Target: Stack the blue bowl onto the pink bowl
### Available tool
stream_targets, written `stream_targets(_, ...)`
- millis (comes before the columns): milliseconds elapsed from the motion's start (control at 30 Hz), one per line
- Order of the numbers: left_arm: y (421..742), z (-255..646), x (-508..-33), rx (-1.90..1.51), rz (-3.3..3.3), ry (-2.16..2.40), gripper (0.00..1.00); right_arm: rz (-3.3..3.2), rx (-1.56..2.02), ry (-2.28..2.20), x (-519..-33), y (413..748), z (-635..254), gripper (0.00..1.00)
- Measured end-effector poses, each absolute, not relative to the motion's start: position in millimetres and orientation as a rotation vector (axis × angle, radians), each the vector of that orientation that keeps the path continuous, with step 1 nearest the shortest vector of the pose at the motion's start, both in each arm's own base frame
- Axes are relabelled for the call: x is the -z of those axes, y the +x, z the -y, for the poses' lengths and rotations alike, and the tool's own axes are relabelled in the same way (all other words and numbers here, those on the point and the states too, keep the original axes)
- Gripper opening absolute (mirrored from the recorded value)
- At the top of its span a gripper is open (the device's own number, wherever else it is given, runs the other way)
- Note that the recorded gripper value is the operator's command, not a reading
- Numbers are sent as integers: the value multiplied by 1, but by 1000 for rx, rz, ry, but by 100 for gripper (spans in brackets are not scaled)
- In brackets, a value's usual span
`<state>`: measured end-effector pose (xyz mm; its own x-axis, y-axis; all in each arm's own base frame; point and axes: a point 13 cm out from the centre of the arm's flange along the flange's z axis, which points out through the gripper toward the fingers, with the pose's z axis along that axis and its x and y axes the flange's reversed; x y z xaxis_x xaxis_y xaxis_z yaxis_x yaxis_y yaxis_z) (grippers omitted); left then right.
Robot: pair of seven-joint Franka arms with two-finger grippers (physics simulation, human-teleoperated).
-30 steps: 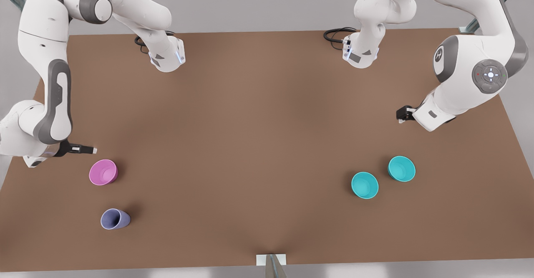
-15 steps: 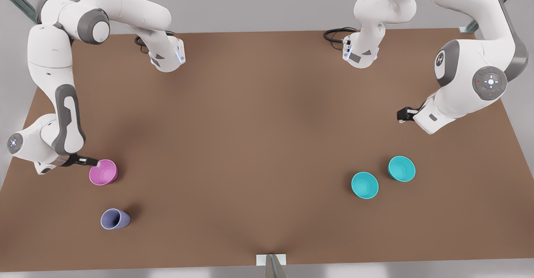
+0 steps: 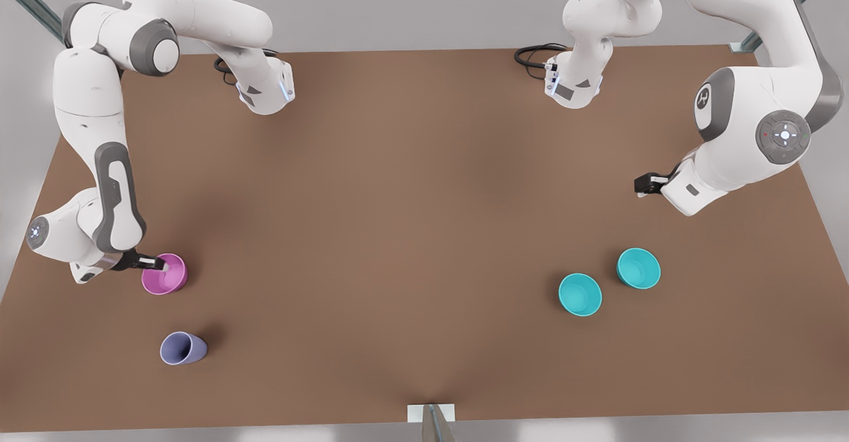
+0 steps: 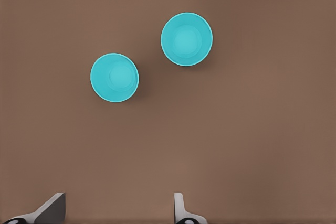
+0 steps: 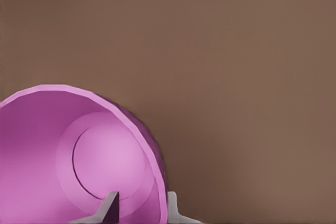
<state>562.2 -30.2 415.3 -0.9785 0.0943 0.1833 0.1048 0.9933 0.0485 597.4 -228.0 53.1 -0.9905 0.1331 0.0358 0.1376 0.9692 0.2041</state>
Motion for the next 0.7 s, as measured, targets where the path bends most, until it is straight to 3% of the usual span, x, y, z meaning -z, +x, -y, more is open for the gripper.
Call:
stream_targets(100,562,30,-415,86,2955,-147,100,3104,331,-185,-62,603,228,21)
stream_targets(200,562,29,-415,86,2955,-147,100,3130,414,-76,-115,642,198,21)
stream_targets(333,562,29,-415,86,2954,-147,100,3127,600,283,-207,708,21,21)
stream_targets(400,562,29,-414,86,2953,-147,100,3052,687,449,-198,717,-110,21)
stream_targets(533,563,29,-411,86,2947,-146,100,2943,727,630,-164,677,-340,21)
stream_targets(700,563,23,-407,84,2939,-131,100,2992,619,558,-118,637,-468,21)
